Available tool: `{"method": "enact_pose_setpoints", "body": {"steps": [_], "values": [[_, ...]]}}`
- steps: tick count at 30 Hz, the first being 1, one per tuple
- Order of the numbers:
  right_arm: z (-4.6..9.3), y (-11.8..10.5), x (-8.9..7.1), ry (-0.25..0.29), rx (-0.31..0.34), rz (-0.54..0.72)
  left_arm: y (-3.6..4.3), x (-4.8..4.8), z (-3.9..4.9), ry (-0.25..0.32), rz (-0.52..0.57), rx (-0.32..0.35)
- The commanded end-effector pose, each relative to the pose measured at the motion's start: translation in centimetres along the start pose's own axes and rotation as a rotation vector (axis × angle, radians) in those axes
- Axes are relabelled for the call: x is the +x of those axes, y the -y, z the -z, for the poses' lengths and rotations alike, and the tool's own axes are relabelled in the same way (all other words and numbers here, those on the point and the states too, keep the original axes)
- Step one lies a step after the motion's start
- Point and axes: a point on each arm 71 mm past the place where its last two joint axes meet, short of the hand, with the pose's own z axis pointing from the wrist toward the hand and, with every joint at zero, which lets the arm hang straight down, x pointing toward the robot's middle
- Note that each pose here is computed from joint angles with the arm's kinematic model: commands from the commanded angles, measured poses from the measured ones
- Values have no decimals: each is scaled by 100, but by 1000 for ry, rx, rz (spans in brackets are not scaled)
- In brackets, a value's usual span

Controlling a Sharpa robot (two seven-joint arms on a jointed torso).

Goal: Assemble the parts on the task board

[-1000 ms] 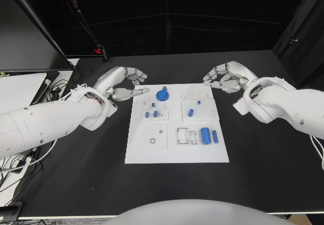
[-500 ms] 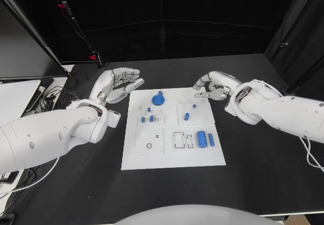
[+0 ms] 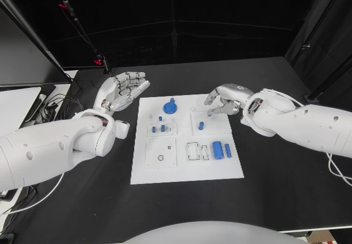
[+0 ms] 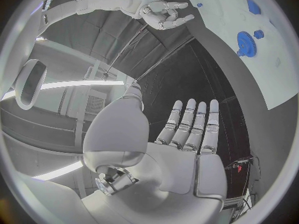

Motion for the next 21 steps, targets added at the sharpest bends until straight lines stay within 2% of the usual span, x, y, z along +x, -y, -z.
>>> {"method": "enact_pose_setpoints", "body": {"steps": [1, 9, 21], "values": [[-14, -15, 43, -54, 5, 62, 96, -9, 3, 4, 38, 126], [-45, -75, 137, -89, 23, 143, 86, -19, 3, 1, 42, 120], [-94, -84, 171, -76, 76, 191, 79, -20, 6, -7, 50, 110]]}}
